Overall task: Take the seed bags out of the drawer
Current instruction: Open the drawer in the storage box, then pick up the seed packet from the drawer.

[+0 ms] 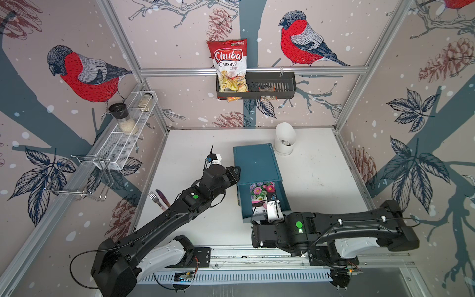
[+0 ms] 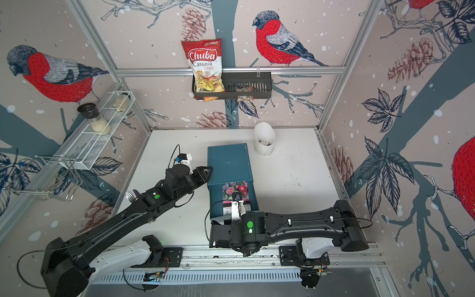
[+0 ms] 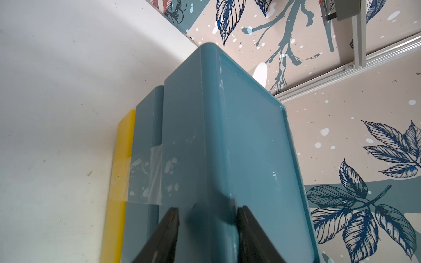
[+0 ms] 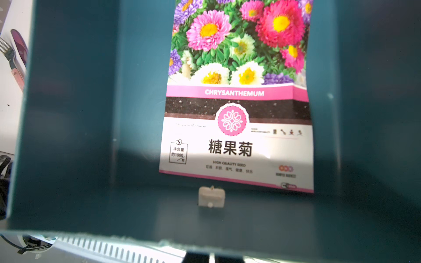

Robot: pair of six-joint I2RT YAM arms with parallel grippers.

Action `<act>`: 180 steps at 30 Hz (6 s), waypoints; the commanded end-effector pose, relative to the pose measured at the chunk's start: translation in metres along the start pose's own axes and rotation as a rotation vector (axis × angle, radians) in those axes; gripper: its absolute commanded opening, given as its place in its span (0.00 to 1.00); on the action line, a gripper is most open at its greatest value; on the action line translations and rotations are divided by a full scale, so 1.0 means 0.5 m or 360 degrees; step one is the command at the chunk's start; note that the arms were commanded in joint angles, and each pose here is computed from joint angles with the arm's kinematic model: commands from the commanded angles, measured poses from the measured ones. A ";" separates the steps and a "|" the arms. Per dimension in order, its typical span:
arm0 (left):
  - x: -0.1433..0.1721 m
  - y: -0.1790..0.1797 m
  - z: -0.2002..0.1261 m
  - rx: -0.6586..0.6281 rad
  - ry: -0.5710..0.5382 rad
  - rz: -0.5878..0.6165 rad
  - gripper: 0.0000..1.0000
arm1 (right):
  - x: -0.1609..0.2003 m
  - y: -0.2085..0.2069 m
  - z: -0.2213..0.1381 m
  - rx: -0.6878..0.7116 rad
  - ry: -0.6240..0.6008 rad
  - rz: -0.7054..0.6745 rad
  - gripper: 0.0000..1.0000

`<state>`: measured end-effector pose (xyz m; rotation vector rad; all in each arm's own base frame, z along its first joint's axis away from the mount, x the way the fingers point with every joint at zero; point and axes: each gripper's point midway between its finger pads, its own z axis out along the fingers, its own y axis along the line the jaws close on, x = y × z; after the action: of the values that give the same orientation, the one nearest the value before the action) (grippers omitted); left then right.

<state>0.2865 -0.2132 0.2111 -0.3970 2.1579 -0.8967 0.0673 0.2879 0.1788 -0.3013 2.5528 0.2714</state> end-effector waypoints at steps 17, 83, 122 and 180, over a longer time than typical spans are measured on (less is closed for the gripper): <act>-0.004 0.107 0.008 -0.0294 0.0100 0.0184 0.44 | -0.029 0.032 0.009 0.0028 -0.0062 0.0061 0.22; 0.086 0.007 -0.077 -0.0126 0.0182 0.0615 0.29 | -0.235 -0.059 0.136 0.0149 -0.0076 0.0336 0.86; 0.113 0.025 -0.113 -0.0076 0.0285 0.0569 0.27 | -0.268 -0.054 0.108 -0.0040 -0.0147 0.0405 0.80; 0.122 0.043 -0.109 -0.0064 0.0265 0.0514 0.26 | -0.287 -0.026 0.139 0.0054 -0.0109 0.0351 0.76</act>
<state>0.2081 -0.2108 0.1996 0.0132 2.2720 -0.7648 0.2198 0.3347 0.1982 -0.0163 2.5338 0.4455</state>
